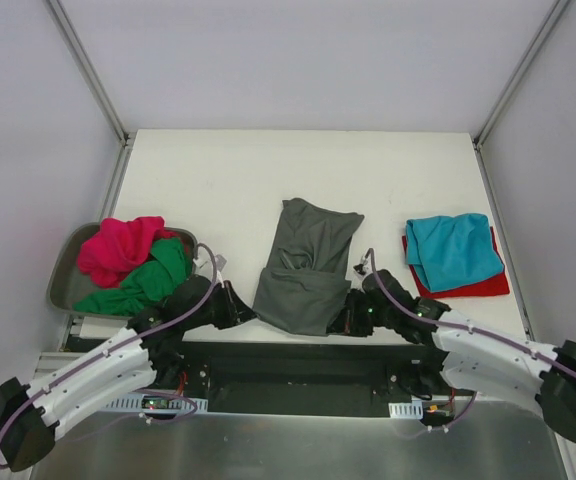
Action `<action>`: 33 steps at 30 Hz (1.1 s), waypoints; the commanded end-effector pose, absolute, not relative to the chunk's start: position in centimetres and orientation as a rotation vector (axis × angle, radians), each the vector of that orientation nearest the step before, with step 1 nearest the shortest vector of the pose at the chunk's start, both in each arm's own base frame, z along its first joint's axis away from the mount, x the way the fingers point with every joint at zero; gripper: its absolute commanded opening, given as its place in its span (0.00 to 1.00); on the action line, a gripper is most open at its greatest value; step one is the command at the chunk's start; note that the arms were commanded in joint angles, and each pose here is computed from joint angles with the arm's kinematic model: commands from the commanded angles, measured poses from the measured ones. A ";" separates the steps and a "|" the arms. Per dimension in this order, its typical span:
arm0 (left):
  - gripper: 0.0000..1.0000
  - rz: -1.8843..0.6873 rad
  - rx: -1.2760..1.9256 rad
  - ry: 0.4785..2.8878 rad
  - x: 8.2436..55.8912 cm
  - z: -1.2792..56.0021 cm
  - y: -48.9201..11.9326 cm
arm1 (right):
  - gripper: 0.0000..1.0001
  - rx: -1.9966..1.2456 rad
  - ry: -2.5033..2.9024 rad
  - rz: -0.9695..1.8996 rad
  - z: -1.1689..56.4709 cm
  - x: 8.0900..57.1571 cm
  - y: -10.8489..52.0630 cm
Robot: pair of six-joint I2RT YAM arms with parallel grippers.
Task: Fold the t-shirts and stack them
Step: Grab one side of the 2/3 rectangular tshirt with both arms, then fold the long partially folded tshirt into a neat square
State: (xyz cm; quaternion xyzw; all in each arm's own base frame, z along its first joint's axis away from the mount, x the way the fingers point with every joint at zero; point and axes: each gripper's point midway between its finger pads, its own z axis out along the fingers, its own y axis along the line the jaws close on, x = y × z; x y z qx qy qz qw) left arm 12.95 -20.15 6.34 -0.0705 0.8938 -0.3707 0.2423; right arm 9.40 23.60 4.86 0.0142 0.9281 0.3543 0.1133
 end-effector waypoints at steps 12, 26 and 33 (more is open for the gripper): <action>0.00 -0.945 -0.135 2.146 18.2 18.1 -20.8 | 0.01 0.122 2.536 1.156 14.6 12.3 22.1; 0.00 -0.624 -0.215 2.075 29.3 22.0 -21.7 | 0.01 0.203 2.363 1.010 18.7 22.7 18.5; 0.00 -0.631 -0.222 2.092 34.0 21.9 -22.6 | 0.01 0.297 2.311 1.091 19.1 27.0 18.0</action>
